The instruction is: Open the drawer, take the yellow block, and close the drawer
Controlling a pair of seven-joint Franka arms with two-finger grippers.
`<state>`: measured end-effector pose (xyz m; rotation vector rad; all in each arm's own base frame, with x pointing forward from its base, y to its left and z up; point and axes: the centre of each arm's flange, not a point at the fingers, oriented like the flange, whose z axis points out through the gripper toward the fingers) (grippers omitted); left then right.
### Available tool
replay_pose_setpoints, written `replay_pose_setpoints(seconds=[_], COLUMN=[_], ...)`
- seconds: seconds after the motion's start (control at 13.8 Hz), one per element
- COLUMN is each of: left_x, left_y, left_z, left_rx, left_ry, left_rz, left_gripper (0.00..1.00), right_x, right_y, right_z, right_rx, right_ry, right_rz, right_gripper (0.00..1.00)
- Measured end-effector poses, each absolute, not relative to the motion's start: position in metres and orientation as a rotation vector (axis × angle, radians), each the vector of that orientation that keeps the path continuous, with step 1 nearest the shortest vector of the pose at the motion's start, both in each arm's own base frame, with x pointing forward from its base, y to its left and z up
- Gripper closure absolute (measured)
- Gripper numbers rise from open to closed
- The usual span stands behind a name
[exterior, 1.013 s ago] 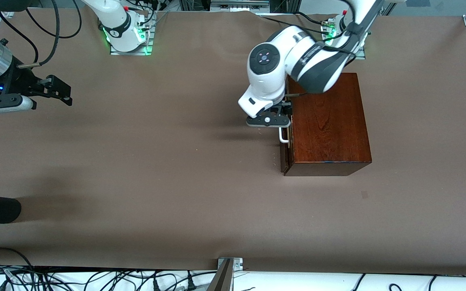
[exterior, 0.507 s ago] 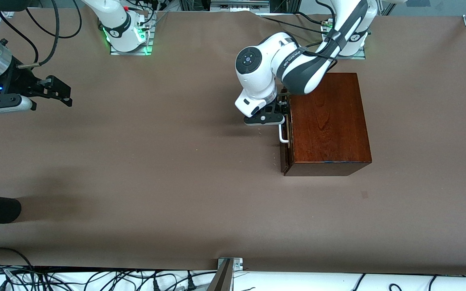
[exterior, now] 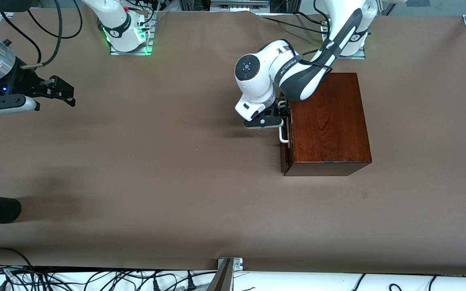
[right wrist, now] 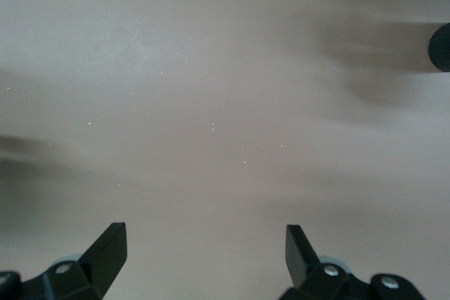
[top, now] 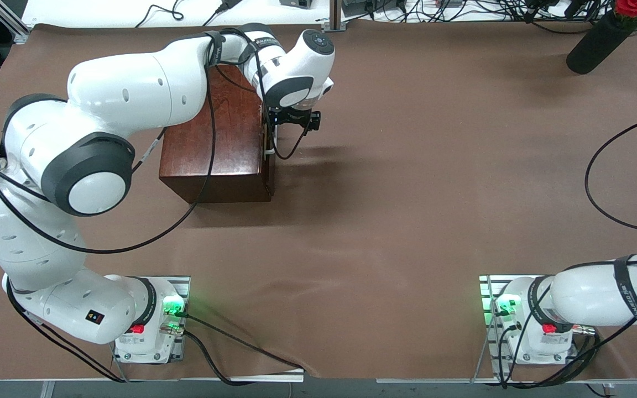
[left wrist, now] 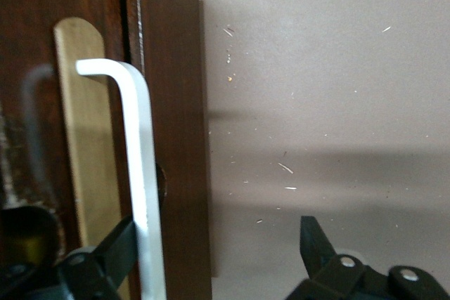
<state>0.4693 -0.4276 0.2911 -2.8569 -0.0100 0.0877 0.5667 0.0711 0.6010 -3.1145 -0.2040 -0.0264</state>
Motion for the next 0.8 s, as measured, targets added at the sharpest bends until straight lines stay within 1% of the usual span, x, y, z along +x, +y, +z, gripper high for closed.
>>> replay_pose_setpoints(seconds=[0.8], left_x=[0.467], left_y=[-0.441], left_z=[0.270], left_rx=[-2.879], left_ry=[-0.013], left_rz=[0.013], left_gripper=[0.00], right_x=[0.567], right_y=[0.072], right_z=[0.601], right_rx=[-3.114], right_ry=[-0.205], right_rz=[-0.026], right_gripper=[0.00])
